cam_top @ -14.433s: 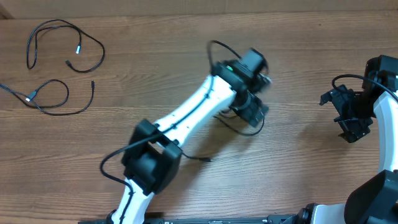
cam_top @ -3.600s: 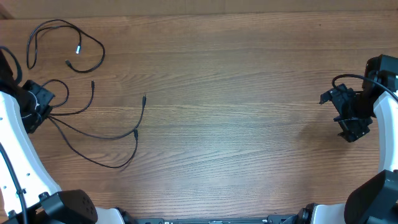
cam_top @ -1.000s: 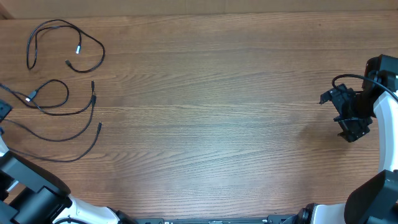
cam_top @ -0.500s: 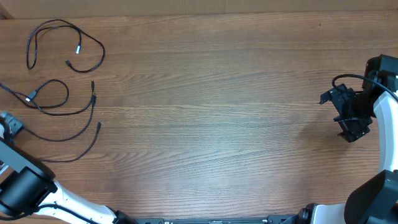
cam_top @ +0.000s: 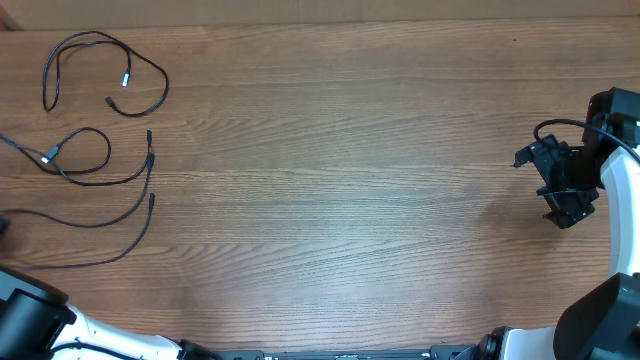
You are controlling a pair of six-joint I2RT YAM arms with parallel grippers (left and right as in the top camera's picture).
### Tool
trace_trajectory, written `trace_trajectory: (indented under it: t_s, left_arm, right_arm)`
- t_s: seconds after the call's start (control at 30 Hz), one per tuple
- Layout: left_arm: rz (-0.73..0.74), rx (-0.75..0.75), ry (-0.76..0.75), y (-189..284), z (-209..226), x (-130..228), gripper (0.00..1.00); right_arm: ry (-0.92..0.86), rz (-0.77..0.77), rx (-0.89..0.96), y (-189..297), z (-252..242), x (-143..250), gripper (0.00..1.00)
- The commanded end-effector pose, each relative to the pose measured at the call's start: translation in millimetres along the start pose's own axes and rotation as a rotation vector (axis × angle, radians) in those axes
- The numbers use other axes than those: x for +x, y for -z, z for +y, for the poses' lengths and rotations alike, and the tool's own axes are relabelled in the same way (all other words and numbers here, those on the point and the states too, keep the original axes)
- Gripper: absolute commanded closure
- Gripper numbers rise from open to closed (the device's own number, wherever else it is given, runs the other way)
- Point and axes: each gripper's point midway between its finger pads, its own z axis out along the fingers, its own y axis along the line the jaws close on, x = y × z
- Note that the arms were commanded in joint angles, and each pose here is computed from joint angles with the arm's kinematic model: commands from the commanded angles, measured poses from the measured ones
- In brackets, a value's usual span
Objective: Untangle cables
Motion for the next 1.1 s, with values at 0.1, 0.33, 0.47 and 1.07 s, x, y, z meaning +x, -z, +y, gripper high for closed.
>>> trace_trajectory:
  t_s: [0.1, 0.33, 0.47, 1.07]
  left_arm:
    - [0.042, 0.204, -0.123, 0, -65, 15, 0.25]
    - [0.062, 0.121, -0.240, -8, -100, 33, 0.35]
    - [0.082, 0.097, -0.303, -10, -126, 50, 0.55]
    - [0.414, 0.012, -0.298, 9, -159, 157, 0.96]
  right_arm:
    - [0.007, -0.007, -0.003, 1, 0, -1, 0.00]
    - [0.006, -0.007, -0.003, 1, 0, -1, 0.00]
    - [0.006, -0.007, -0.003, 1, 0, -1, 0.00]
    - [0.006, -0.007, -0.003, 1, 0, -1, 0.00]
